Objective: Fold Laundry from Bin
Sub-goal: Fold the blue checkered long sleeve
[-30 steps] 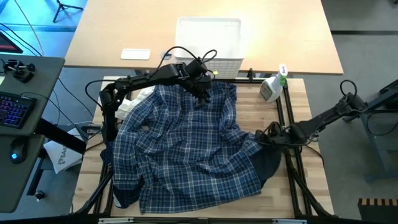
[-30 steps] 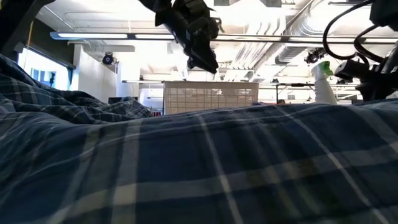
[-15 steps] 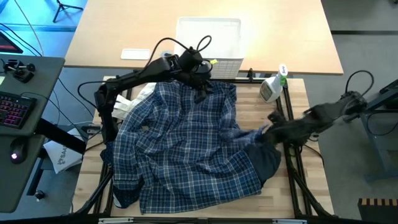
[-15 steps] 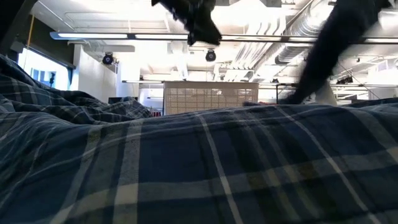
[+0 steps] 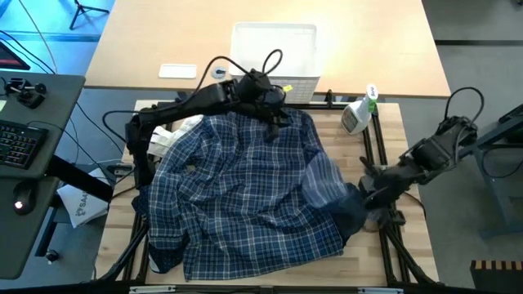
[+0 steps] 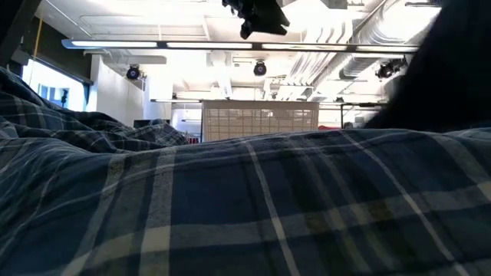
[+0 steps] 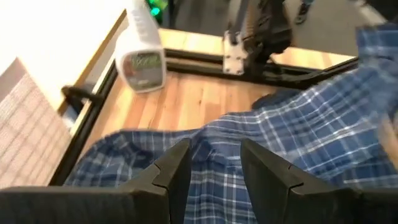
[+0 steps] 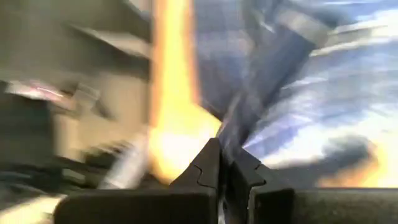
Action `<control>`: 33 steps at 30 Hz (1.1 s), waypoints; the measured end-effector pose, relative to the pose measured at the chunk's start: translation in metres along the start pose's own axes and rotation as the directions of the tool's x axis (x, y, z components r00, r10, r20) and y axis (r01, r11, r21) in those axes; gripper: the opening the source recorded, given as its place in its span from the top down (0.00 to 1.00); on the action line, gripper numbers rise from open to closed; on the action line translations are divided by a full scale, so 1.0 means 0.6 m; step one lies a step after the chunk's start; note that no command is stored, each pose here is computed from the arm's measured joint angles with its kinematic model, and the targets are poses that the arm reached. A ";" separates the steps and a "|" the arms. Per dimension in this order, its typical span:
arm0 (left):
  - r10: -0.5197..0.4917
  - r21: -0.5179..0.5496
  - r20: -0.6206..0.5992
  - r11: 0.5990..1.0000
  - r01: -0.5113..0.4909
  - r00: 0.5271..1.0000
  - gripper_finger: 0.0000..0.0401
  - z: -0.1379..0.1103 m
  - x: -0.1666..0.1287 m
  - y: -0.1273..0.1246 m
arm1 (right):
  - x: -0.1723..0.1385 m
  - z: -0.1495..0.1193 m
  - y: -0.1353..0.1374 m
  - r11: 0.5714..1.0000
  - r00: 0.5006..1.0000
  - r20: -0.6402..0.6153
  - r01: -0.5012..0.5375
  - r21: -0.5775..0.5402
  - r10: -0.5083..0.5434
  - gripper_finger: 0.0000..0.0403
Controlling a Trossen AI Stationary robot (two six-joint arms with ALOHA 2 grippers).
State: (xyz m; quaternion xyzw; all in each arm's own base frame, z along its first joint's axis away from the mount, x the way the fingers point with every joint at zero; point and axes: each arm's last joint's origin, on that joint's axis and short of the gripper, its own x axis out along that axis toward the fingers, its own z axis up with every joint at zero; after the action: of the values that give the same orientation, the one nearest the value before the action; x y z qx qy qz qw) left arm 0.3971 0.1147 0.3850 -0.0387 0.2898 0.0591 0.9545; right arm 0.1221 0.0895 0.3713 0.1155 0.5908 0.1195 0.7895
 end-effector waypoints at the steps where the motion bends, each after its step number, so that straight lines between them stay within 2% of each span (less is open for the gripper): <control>1: 0.019 -0.008 -0.003 1.000 -0.019 1.000 0.68 0.000 0.001 -0.004 | 0.004 -0.002 -0.005 0.997 0.997 -0.029 0.074 0.000 -0.074 1.00; 4: 0.082 -0.040 -0.001 0.996 -0.082 0.997 0.68 0.002 0.002 -0.017 | 0.013 0.002 -0.012 0.968 0.970 -0.013 0.240 -0.068 -0.241 1.00; 7: 0.112 -0.060 -0.003 0.992 -0.112 0.994 0.68 0.003 -0.006 -0.027 | 0.008 0.021 -0.006 0.931 0.937 0.110 0.345 -0.122 -0.332 1.00; 11: 0.129 -0.052 0.029 0.991 -0.127 0.991 0.68 0.012 -0.032 -0.036 | -0.035 0.065 0.020 0.908 0.856 0.397 0.403 -0.115 -0.330 1.00; 13: 0.140 -0.045 0.047 0.989 -0.138 0.989 0.68 0.016 -0.048 -0.039 | -0.076 0.079 0.033 0.875 0.799 0.518 0.451 -0.177 -0.307 1.00; 15: 0.149 -0.046 0.077 0.988 -0.146 0.986 0.68 0.023 -0.067 -0.041 | -0.128 0.088 0.041 0.786 0.697 0.639 0.575 -0.225 -0.327 1.00; 16: 0.150 -0.042 0.100 0.988 -0.146 0.984 0.68 0.027 -0.080 -0.042 | -0.158 0.091 0.043 0.726 0.616 0.705 0.655 -0.208 -0.353 1.00; 17: 0.151 -0.036 0.123 0.988 -0.147 0.981 0.68 0.031 -0.094 -0.043 | -0.190 0.093 0.044 0.657 0.511 0.765 0.738 -0.157 -0.392 1.00; 19: 0.150 -0.020 0.177 0.989 -0.149 0.973 0.68 0.040 -0.126 -0.046 | -0.252 0.094 0.045 0.548 0.298 0.840 0.837 -0.001 -0.453 1.00; 20: 0.150 -0.017 0.199 0.989 -0.150 0.968 0.68 0.044 -0.143 -0.048 | -0.279 0.094 0.045 0.511 0.219 0.859 0.858 0.057 -0.463 1.00; 22: 0.149 -0.008 0.252 0.988 -0.152 0.956 0.68 0.051 -0.172 -0.051 | -0.321 0.095 0.043 0.486 0.140 0.900 0.869 0.088 -0.413 1.00; 23: 0.143 0.006 0.286 0.988 -0.151 0.948 0.68 0.055 -0.189 -0.053 | -0.335 0.095 0.042 0.491 0.125 0.924 0.868 0.075 -0.362 1.00; 25: 0.126 0.057 0.365 0.986 -0.157 0.922 0.68 0.065 -0.221 -0.063 | -0.350 0.094 0.042 0.521 0.132 0.960 0.853 0.017 -0.247 1.00; 27: 0.106 0.094 0.471 0.981 -0.169 0.876 0.68 0.077 -0.259 -0.073 | -0.348 0.096 0.042 0.555 0.175 0.972 0.830 -0.060 -0.157 1.00; 28: 0.097 0.100 0.513 0.980 -0.172 0.853 0.68 0.082 -0.274 -0.076 | -0.340 0.101 0.041 0.554 0.208 0.969 0.827 -0.101 -0.134 1.00; 30: 0.080 0.102 0.585 0.980 -0.171 0.807 0.68 0.092 -0.291 -0.082 | -0.314 0.117 0.037 0.520 0.286 0.947 0.837 -0.173 -0.144 1.00; 33: 0.055 0.122 0.600 0.979 -0.160 0.798 0.68 0.095 -0.288 -0.080 | -0.265 0.146 0.029 0.397 0.401 0.890 0.869 -0.295 -0.216 1.00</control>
State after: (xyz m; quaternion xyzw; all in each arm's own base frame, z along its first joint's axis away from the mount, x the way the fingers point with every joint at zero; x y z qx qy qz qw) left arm 0.2922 0.0577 0.5308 0.0783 -0.0178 0.0981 0.9919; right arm 0.1618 0.0507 0.5452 -0.4063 0.1091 -0.0120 0.9071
